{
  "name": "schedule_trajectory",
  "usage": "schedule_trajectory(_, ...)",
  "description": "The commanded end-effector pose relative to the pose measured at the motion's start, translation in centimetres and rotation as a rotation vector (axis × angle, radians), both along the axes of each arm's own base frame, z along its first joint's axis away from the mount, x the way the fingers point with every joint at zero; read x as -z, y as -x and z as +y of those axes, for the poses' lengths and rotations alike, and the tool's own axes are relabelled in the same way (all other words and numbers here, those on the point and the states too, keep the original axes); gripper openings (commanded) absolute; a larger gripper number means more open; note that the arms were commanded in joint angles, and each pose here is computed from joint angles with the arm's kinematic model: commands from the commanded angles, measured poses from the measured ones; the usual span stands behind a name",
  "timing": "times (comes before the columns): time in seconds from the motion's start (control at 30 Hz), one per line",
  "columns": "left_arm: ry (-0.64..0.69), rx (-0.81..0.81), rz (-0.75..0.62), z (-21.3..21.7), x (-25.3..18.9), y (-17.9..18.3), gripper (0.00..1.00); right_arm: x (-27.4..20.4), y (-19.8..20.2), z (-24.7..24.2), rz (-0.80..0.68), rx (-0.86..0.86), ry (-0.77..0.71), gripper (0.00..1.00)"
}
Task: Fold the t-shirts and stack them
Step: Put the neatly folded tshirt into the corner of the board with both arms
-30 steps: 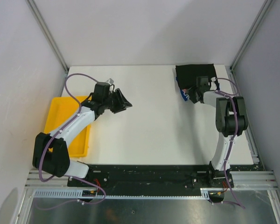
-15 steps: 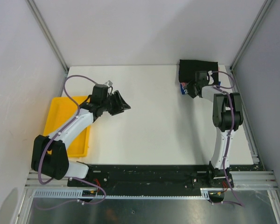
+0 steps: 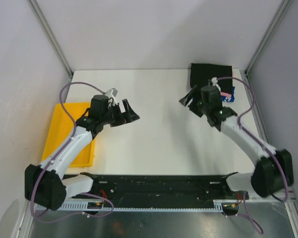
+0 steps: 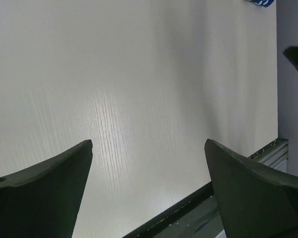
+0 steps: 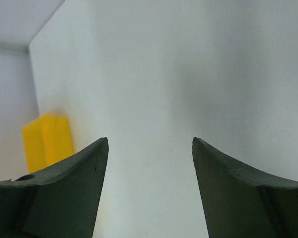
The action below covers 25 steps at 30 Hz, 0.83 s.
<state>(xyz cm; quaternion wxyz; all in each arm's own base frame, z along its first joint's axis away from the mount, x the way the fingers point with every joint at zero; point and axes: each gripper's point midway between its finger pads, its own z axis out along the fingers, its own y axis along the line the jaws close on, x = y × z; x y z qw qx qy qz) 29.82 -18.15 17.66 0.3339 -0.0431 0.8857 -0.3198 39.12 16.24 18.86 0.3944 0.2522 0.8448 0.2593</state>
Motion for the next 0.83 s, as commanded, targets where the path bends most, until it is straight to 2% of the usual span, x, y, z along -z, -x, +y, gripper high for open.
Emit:
schedule_trajectory(0.0,-0.06,0.032,-0.107,1.2,-1.1,2.0,0.99,-0.6,6.5,1.7,-0.05,-0.086,0.069,0.76)
schedule_trajectory(0.13,-0.093,0.035,-0.187,2.3,-1.6,3.8,0.99,-0.3,11.4,2.5,-0.077,-0.155,0.107,0.81)
schedule_trajectory(0.27,-0.125,0.004,-0.242,3.7,-1.5,5.0,0.99,-0.5,14.2,2.4,-0.118,-0.185,0.135,0.89)
schedule_trajectory(0.8,-0.182,-0.07,-0.235,5.6,-0.5,5.4,0.99,-2.2,14.9,1.4,-0.174,-0.173,0.126,0.93)
